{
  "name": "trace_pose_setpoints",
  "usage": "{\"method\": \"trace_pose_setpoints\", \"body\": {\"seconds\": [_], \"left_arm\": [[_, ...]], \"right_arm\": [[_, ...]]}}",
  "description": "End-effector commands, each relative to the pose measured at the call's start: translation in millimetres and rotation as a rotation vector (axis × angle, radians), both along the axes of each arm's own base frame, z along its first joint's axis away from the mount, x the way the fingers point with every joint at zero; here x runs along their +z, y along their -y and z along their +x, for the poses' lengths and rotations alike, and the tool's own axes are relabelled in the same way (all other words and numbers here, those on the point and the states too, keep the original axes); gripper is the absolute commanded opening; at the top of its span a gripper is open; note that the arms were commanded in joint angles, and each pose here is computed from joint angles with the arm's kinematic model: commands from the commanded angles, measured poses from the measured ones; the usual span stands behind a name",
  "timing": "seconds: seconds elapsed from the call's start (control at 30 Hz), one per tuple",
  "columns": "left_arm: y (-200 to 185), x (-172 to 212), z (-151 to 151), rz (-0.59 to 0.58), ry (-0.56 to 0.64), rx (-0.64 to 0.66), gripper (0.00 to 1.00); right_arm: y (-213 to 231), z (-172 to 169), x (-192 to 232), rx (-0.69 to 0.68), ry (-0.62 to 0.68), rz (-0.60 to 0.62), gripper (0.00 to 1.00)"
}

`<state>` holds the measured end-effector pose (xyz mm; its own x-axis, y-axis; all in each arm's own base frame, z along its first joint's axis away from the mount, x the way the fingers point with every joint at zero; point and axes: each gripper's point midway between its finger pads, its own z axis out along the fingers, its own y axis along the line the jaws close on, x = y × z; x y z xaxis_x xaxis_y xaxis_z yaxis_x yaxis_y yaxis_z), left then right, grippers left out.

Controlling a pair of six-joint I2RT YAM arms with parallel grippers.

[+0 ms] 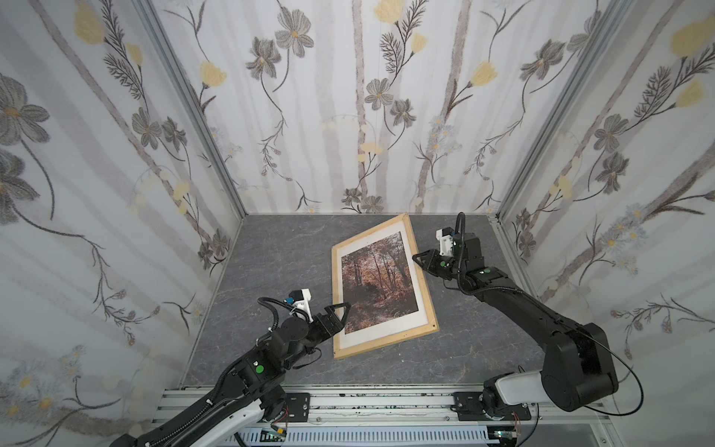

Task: Put the photo into the frame
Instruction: 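Lower the upright frame back flat, photo side up, with the right gripper, then set the frame flat on the table while the left gripper pushes its near edge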

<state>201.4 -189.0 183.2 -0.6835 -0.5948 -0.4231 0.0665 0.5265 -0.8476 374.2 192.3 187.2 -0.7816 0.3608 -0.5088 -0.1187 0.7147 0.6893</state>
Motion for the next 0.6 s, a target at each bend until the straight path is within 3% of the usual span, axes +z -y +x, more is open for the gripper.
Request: {"method": "trace_pose_setpoints", "body": {"seconds": [0.0, 0.57], "left_arm": [[0.1, -0.9, 4.4, 0.031, -0.010, 0.005, 0.98], [-12.3, -27.9, 32.1, 0.144, -0.107, 0.044, 0.98]], "right_arm": [[14.9, 0.3, -15.0, -0.050, -0.009, -0.063, 0.00], [24.8, -6.6, -59.9, -0.059, -0.081, -0.090, 0.00]]}}
